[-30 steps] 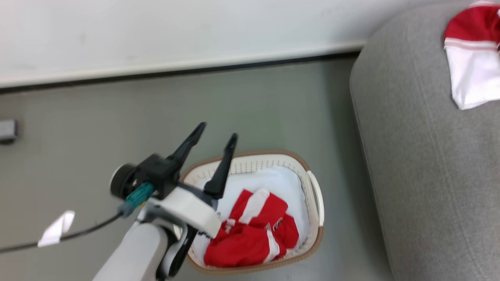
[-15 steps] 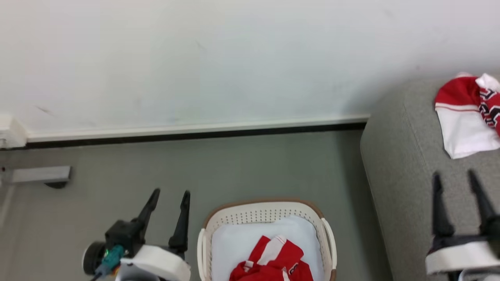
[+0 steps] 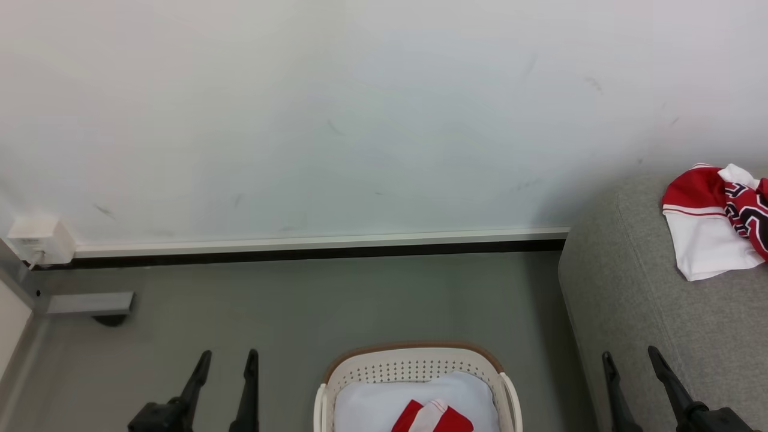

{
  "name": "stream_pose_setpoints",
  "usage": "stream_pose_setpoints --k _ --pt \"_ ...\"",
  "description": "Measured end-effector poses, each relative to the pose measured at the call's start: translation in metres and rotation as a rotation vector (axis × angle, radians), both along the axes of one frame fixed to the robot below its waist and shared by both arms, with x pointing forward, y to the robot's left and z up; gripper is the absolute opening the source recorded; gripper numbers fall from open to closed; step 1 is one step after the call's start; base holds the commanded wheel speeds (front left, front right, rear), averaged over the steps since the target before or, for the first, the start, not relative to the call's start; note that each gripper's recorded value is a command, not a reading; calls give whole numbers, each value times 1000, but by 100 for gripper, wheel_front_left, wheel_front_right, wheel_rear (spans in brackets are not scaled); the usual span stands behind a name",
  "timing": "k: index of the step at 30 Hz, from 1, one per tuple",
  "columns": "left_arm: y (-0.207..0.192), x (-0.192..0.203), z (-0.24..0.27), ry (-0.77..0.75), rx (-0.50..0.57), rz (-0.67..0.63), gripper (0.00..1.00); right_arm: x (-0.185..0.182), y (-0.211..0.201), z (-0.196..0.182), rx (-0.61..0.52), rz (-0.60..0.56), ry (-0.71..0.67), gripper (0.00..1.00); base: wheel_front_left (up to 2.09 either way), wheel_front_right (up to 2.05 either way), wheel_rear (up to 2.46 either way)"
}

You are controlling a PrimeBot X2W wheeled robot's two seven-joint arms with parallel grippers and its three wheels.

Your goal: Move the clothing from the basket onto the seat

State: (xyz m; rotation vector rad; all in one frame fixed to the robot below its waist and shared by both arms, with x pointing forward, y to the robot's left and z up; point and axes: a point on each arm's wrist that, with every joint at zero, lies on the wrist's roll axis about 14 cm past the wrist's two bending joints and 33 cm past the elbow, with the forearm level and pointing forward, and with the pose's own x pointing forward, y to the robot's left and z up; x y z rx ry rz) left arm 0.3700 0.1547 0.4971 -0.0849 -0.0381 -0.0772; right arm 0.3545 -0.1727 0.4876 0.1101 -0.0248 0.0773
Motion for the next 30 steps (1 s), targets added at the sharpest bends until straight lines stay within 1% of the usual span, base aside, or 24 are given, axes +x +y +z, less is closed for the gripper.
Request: stream_pose_setpoints --k 3,12,18,23,30 --pt "0 -2 1 -6 -9 -1 100 -2 2 -2 17 1 6 100 0 0 0" --pt "4 -2 4 -22 -6 5 100 -3 3 -3 19 7 11 100 0 0 0" --pt "-1 1 1 -13 -11 -16 100 -1 0 -6 26 -4 19 100 0 0 0" --pt "-17 13 0 -14 1 -77 100 7 -9 -2 25 -32 9 100 0 0 0" --pt "-59 57 -3 -25 45 -238 100 37 -25 7 14 -74 -24 100 0 0 0"
